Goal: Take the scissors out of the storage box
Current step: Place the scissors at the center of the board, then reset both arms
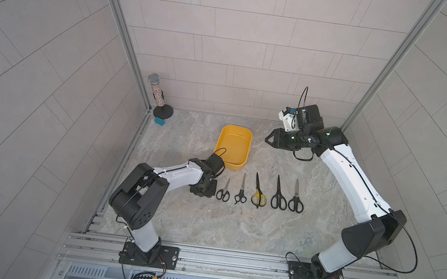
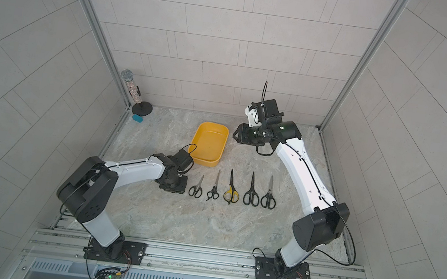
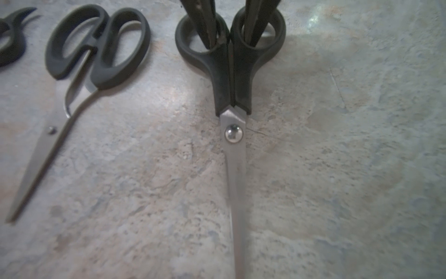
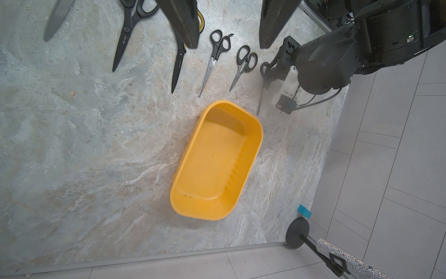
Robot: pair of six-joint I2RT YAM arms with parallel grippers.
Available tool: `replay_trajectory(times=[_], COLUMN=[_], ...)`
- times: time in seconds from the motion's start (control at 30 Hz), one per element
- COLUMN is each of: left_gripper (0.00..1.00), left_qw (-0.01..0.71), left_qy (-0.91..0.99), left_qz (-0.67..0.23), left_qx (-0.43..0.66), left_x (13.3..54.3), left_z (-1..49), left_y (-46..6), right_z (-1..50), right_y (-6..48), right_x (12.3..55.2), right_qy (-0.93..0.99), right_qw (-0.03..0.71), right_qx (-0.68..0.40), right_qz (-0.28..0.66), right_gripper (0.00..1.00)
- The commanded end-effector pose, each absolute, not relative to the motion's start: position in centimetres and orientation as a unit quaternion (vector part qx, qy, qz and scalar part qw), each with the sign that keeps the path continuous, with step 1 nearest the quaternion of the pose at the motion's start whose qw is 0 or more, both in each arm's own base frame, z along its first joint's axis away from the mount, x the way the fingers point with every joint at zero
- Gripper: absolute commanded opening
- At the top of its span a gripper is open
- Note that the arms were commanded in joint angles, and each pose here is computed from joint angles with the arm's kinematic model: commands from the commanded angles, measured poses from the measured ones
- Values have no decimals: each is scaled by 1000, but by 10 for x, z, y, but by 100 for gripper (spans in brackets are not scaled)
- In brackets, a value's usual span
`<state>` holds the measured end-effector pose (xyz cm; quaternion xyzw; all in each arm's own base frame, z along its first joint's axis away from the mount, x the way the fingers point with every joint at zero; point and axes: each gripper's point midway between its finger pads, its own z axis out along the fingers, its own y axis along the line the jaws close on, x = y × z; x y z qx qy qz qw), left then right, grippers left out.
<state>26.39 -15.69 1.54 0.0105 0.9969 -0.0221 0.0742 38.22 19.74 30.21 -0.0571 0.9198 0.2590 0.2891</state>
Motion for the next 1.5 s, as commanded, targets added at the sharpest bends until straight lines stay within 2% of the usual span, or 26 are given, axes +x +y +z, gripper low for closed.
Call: replay_trajectory(times=[0.0, 0.13, 0.23, 0.3, 0.33, 0.37, 0.4, 0.5, 0.57, 0.6, 0.7, 0.83, 1.0, 1.13, 1.23, 1.47], left_gripper=[27, 33, 34, 39, 52, 96, 99, 100, 100, 100, 100, 100, 100, 100, 100, 100], left_qw=[77, 94, 108, 117, 123, 132, 141, 189, 224, 236, 264, 312, 403, 437, 451, 493], left_qy=[997, 996, 994, 993, 992, 991, 990, 982, 974, 972, 964, 949, 909, 893, 884, 863], left_qz=[-11, 2, -3, -9, -11, -12, -10, -4, 2, 4, 16, 39, 94, 89, 108, 107], left_qx=[11, 8, 8, 9, 10, 10, 10, 15, 17, 21, 30, 23, -41, -68, -57, -35], left_x=[267, 272, 276, 278, 281, 284, 287, 303, 315, 321, 341, 372, 403, 404, 396, 393], left_z=[23, 36, 51, 62, 68, 75, 81, 106, 127, 137, 162, 194, 223, 205, 187, 136], left_y=[-156, -150, -151, -154, -154, -155, -154, -153, -150, -150, -147, -133, -68, -16, 10, 18], right_z=[309, 310, 309, 307, 307, 306, 307, 307, 306, 306, 305, 305, 295, 261, 214, 149], right_y=[195, 194, 195, 194, 192, 190, 186, 168, 151, 142, 113, 55, -22, -50, -67, -67], right_x=[378, 378, 379, 379, 380, 381, 382, 386, 391, 392, 398, 400, 390, 381, 377, 377], right_qy=[920, 919, 920, 920, 921, 922, 922, 925, 927, 928, 929, 925, 884, 839, 839, 814], right_qw=[295, 296, 295, 295, 296, 298, 300, 311, 319, 322, 333, 366, 448, 521, 512, 553], right_qx=[-57, -57, -58, -57, -56, -55, -52, -36, -21, -12, 17, 68, 125, 90, 133, 131], right_qz=[254, 254, 253, 250, 247, 241, 237, 215, 196, 187, 163, 81, -42, -126, -126, -121], right_gripper=[46, 46, 46, 46, 46, 46, 47, 51, 87, 100, 100, 100, 100, 100, 100, 100])
